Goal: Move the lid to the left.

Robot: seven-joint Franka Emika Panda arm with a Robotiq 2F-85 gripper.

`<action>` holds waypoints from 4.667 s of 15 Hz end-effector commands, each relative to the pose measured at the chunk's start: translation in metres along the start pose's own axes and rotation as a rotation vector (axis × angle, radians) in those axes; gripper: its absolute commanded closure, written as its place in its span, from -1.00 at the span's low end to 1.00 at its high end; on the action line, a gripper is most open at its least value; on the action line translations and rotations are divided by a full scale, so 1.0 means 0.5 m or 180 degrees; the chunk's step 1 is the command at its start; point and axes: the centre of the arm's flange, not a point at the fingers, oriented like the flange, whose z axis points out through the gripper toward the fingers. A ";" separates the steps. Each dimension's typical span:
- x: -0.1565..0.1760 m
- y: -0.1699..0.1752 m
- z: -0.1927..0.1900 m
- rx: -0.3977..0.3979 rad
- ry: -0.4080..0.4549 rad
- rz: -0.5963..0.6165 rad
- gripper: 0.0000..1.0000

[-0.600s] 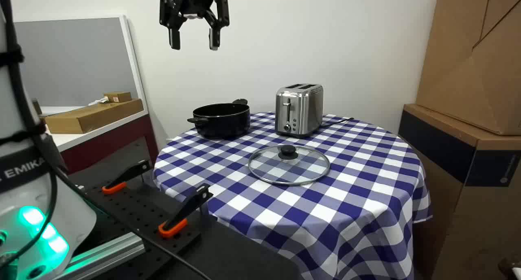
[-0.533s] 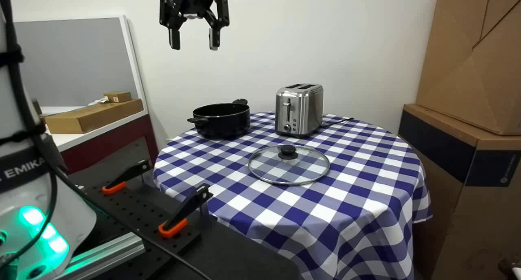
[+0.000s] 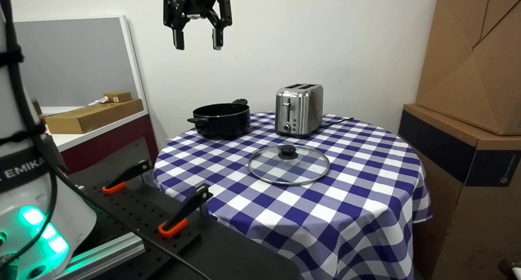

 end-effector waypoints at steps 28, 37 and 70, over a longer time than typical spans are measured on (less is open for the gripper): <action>0.473 0.337 0.478 -0.0061 -0.0169 0.1094 -1.00; 0.466 0.290 0.535 -0.0279 -0.0359 0.0766 -0.17; 0.392 0.295 0.545 -0.0426 -0.0471 0.0587 -0.05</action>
